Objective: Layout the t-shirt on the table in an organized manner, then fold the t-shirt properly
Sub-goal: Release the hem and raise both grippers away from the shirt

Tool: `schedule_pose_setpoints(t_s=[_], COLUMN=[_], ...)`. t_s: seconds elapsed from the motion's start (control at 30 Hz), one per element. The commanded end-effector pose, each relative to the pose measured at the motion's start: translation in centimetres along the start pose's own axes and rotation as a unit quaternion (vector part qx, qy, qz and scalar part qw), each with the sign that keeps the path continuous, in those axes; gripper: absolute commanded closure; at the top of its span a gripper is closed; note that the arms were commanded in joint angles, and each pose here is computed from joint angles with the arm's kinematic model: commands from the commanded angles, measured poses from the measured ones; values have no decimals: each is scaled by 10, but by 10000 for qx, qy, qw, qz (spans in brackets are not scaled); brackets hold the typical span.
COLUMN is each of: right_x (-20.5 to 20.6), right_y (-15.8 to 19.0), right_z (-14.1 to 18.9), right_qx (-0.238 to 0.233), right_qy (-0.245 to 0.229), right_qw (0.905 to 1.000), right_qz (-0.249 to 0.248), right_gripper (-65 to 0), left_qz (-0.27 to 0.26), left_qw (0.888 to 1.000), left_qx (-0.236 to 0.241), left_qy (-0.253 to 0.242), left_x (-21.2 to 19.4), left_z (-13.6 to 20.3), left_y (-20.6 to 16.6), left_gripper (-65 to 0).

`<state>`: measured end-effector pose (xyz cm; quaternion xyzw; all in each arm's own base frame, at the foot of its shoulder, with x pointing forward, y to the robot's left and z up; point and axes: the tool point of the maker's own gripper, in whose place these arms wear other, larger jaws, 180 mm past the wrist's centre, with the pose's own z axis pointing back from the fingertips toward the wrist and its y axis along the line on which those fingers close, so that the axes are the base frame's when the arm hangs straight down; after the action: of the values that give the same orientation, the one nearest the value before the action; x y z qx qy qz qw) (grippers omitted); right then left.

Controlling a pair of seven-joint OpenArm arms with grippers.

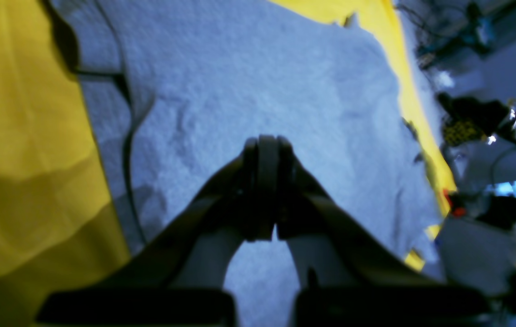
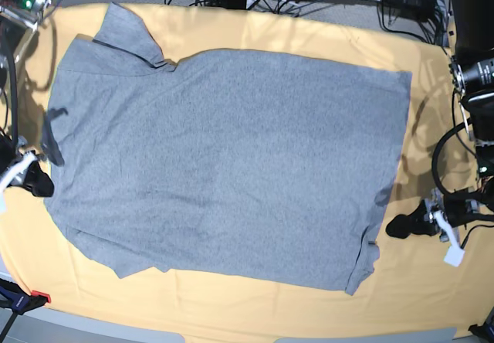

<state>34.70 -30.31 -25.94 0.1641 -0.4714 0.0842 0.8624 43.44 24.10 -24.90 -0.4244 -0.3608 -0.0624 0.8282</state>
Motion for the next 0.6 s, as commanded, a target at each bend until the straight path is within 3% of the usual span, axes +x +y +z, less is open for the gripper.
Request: schedule_pose_setpoints(t_s=[0.0,0.2,0.43,0.57], right_x=[14,-32,-71,-92], right_y=[2,16,8,14], right_z=[14,42,75,84], right_qx=[28,359,191,157], right_qy=[-237,133,307,446], right_qw=[9996,9989,9963,9939], right_qz=[140,-289,-780,-995], right_gripper=[0,0,0,0], left_qz=[-149,31,171,-64], left_qw=[9992,9999,9997,9993], left_qx=[-185,-146,-11,-15], left_qy=[-307,-69,154,375], left_x=[22,-1,-29,-47], left_z=[11,19,23,22], left_y=[-12,-3,8,1], left_gripper=[0,0,0,0])
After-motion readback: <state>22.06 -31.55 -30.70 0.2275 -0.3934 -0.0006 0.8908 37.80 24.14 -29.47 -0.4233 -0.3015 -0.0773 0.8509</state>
